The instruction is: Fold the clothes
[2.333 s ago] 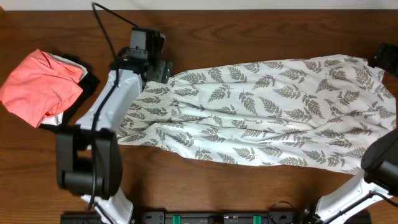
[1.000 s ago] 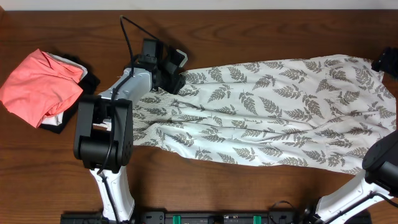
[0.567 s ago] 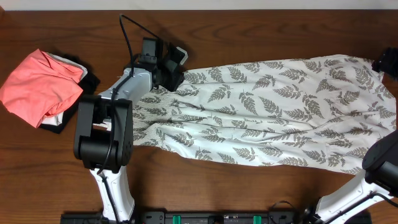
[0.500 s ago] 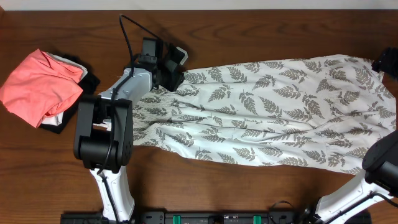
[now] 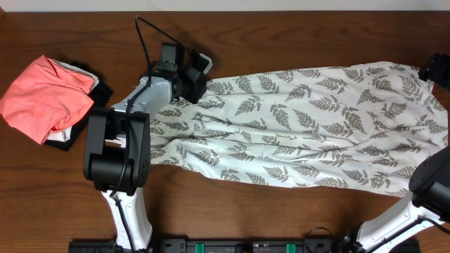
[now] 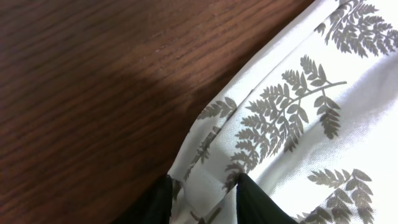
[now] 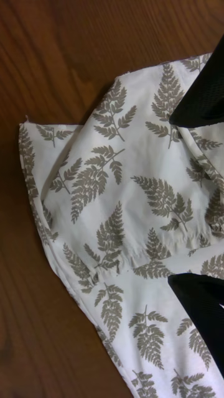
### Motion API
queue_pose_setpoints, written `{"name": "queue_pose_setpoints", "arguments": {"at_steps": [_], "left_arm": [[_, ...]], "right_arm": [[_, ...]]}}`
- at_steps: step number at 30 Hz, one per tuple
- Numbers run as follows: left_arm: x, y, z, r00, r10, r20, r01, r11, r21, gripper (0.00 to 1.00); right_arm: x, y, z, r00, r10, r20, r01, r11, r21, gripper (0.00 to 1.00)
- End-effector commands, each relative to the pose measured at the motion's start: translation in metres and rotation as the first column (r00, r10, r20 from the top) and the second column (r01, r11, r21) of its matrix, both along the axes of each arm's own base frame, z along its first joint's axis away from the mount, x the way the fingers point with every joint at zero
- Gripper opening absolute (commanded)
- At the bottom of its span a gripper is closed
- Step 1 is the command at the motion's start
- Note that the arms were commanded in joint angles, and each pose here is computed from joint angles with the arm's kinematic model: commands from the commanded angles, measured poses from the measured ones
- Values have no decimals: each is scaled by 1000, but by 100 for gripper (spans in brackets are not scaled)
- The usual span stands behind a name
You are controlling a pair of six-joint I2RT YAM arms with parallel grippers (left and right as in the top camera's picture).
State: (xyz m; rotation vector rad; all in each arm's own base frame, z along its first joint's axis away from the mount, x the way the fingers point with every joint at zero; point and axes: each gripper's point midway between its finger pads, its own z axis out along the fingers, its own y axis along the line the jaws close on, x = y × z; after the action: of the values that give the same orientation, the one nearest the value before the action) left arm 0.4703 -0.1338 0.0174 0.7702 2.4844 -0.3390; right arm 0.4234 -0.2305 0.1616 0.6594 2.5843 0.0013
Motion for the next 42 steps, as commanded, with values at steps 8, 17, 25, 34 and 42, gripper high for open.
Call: {"name": "queue_pose_setpoints", "arguments": {"at_steps": [8,17,25,34,42], "left_arm": [[-8,1,-25,997,9,-70,-9,1000,2,34],[-3,0,22,1000,31,0,-31,999,-23,19],[-19,6,59,990,136,-43,-138,989,-54,15],[-40,11,47,979,148,-143,-152,988,-15,15],[-41,11,47,978,148,-146,-152,988,-14,15]], "right_arm": [[5,5,3,1000,24,7,-24,1000,-6,73],[5,4,3,1000,24,6,-24,1000,-5,52],[20,-3,-19,1000,2,12,-2,1000,9,51],[57,-24,-67,998,7,61,-6,1000,-13,64],[86,-42,-124,995,8,101,-4,999,-37,74]]}}
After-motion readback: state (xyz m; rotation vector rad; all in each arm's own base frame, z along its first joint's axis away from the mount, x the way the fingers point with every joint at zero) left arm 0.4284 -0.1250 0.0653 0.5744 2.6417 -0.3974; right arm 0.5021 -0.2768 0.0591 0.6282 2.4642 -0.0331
